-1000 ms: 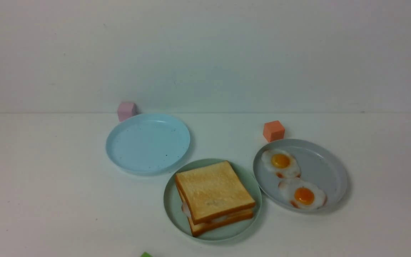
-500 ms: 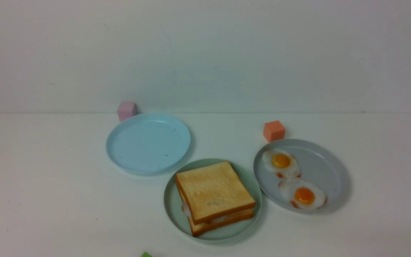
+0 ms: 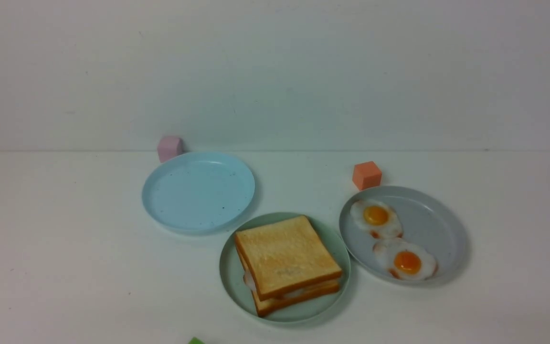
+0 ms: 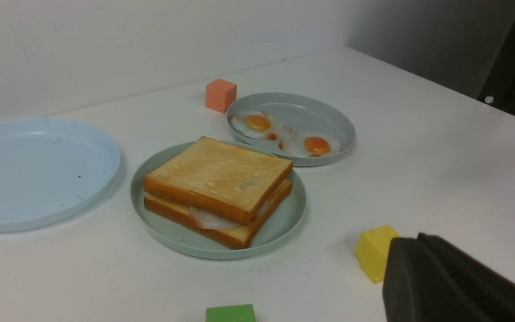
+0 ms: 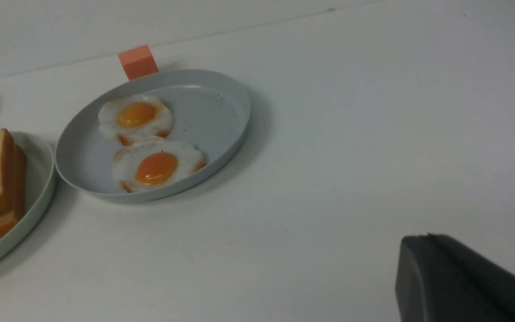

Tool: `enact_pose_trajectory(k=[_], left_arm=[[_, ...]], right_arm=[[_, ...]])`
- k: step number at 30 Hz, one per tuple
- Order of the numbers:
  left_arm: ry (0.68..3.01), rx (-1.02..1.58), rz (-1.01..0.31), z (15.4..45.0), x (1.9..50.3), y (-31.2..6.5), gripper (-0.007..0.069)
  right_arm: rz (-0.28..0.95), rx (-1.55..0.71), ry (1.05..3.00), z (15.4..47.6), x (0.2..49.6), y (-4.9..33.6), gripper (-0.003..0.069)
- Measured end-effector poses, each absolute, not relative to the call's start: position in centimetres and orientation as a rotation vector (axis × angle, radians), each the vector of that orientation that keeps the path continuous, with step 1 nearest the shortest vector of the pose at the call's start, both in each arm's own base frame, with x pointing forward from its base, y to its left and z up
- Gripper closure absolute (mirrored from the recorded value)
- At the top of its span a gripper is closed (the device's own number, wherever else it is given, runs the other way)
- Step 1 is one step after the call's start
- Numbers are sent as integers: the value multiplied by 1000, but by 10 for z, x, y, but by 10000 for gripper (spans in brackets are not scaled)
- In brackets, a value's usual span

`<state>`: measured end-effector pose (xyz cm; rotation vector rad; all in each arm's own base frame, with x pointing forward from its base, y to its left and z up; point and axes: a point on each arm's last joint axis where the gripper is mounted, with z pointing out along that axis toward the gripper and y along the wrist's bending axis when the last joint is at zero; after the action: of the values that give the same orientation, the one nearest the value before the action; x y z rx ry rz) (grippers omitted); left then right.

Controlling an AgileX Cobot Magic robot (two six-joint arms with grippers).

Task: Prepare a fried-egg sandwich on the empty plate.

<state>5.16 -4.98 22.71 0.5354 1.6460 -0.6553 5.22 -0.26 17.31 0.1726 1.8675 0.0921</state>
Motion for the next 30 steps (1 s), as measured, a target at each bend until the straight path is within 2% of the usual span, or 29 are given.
enact_pose_trajectory(k=[23,27,30], left_arm=[[1648,532,-645,223,52,-49,603],[1612,366,-582,225,59,-41,631],[1578,214,-463,229,61,-28,638]], right_arm=[[93,174,1867,173,52,-3,652],[92,174,1867,173,52,-3,650],[92,174,1867,173,52,-3,647]])
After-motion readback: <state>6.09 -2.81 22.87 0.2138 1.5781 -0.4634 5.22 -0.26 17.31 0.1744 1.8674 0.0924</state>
